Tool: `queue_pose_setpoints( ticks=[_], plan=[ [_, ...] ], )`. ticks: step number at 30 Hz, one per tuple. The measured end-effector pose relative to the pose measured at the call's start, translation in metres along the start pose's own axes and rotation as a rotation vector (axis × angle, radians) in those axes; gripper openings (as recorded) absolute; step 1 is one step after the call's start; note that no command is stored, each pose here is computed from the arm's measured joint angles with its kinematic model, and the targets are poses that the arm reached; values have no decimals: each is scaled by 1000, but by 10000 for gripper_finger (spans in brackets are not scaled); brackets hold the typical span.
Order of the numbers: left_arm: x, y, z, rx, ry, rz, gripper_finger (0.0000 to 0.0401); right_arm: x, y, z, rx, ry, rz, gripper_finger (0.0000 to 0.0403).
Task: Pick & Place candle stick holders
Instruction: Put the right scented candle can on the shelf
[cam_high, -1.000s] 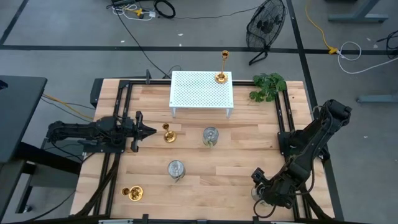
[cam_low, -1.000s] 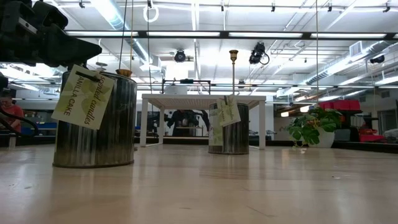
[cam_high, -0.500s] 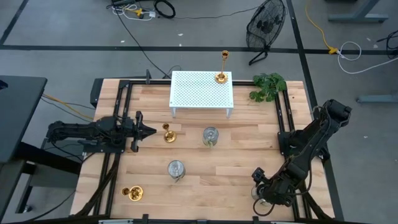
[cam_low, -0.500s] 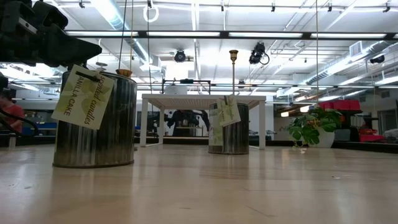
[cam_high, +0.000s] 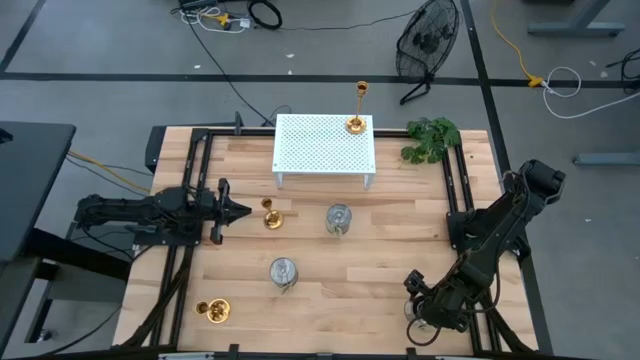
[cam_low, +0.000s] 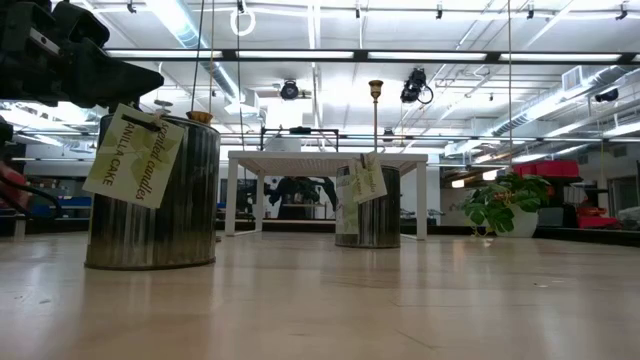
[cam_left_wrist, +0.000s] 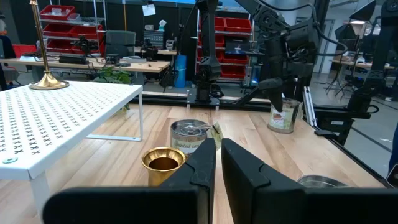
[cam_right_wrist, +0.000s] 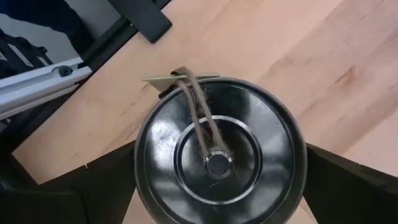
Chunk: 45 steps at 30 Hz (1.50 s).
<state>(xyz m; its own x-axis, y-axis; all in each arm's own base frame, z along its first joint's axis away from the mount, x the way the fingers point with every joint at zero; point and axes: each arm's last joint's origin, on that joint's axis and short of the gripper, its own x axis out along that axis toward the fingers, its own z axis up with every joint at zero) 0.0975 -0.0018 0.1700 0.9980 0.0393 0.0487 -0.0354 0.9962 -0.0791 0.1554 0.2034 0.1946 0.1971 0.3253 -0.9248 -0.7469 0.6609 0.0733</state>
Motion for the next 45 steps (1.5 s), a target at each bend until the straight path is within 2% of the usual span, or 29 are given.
queue_pose_setpoints(
  ticks=[8, 17, 28, 45],
  plan=[
    [0, 0, 0, 0, 0, 0, 32, 0, -3, 3, 10, -28, -2, 398],
    [0, 0, 0, 0, 0, 0, 32, 0, -3, 4, 12, -44, -4, 367],
    [0, 0, 0, 0, 0, 0, 32, -1, -3, 5, 17, -41, -4, 366],
    [0, 0, 0, 0, 0, 0, 32, -41, -35, 33, 138, -61, -53, 364]
  ],
)
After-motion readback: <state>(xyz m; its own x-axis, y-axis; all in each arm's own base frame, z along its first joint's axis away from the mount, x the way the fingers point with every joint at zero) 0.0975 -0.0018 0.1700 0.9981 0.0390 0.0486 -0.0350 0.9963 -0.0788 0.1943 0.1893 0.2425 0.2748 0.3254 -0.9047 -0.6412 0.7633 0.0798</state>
